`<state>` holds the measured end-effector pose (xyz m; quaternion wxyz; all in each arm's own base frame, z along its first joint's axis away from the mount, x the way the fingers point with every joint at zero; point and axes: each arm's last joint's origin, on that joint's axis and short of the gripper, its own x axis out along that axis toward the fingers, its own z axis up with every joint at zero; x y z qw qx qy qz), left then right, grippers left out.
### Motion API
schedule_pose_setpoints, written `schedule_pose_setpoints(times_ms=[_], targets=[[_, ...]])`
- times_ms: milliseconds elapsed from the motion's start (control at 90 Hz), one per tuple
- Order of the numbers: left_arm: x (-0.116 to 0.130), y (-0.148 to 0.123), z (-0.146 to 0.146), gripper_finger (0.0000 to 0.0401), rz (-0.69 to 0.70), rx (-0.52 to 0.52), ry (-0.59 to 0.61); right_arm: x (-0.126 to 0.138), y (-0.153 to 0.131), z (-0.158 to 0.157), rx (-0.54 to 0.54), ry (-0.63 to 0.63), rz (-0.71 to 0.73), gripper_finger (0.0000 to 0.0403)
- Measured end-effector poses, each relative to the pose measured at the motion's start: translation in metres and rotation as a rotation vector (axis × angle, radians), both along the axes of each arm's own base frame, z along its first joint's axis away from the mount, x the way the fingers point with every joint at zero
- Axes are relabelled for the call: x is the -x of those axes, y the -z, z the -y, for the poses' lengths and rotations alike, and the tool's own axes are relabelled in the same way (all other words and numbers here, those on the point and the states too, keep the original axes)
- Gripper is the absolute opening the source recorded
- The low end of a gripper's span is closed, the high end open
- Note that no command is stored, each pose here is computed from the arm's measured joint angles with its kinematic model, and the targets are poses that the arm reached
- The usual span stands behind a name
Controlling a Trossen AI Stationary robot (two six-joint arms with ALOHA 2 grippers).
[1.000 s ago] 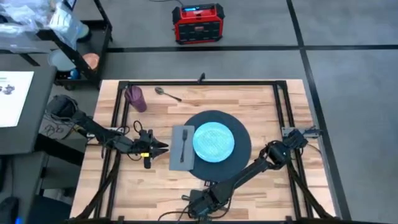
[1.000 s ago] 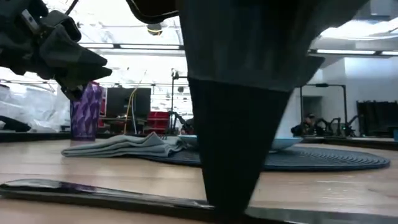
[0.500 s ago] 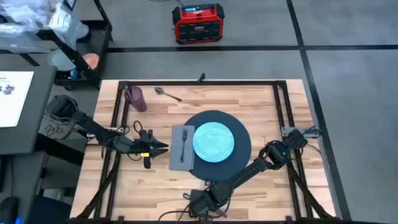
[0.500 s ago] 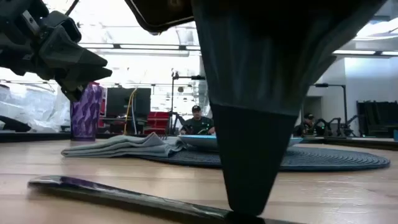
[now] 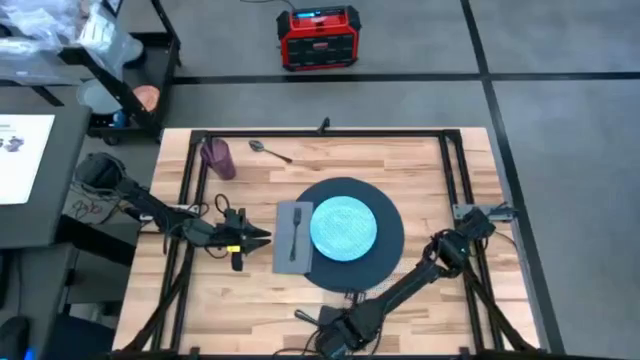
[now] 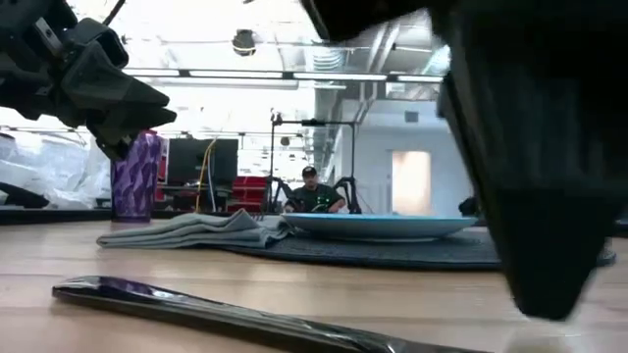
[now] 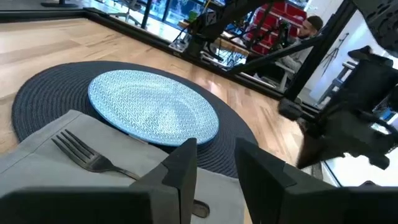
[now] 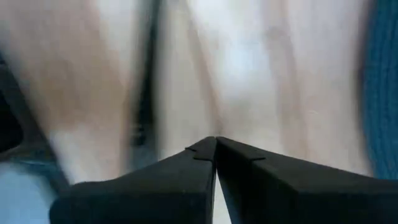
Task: Set table place
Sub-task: Put the black knife on the dark blue table mat
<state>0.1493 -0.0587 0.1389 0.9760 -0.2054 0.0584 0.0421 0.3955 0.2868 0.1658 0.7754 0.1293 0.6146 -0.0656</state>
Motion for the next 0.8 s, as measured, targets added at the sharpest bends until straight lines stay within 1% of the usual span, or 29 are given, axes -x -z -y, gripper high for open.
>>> schedule_pose_setpoints(times_ms=[89,144,311,411,489,667,800], targets=[[0.0,0.0,0.0,0.0093,-0.002,-0.001,0.0,-0.005,-0.012,-0.002,-0.033,-0.001,0.088,0.0],[0.0,0.0,0.0,0.0093,-0.002,0.0,0.0,-0.011,-0.015,-0.001,-0.053,0.007,0.133,0.0],[0.0,0.0,0.0,0.0093,-0.001,0.013,-0.002,-0.029,-0.014,0.013,-0.08,0.046,0.193,0.0],[0.0,0.0,0.0,0.0093,-0.001,0.024,-0.003,-0.039,-0.015,0.023,-0.088,0.054,0.223,0.0008],[0.0,0.0,0.0,0.0093,-0.002,0.03,0.007,-0.045,-0.015,0.03,-0.119,0.055,0.231,0.0027],[0.0,0.002,0.001,0.0093,-0.014,0.026,0.018,-0.053,-0.015,0.043,-0.171,0.082,0.197,0.0085],[0.0,0.003,0.001,0.0093,-0.025,0.024,0.018,-0.053,-0.015,0.045,-0.197,0.074,0.173,0.0107]])
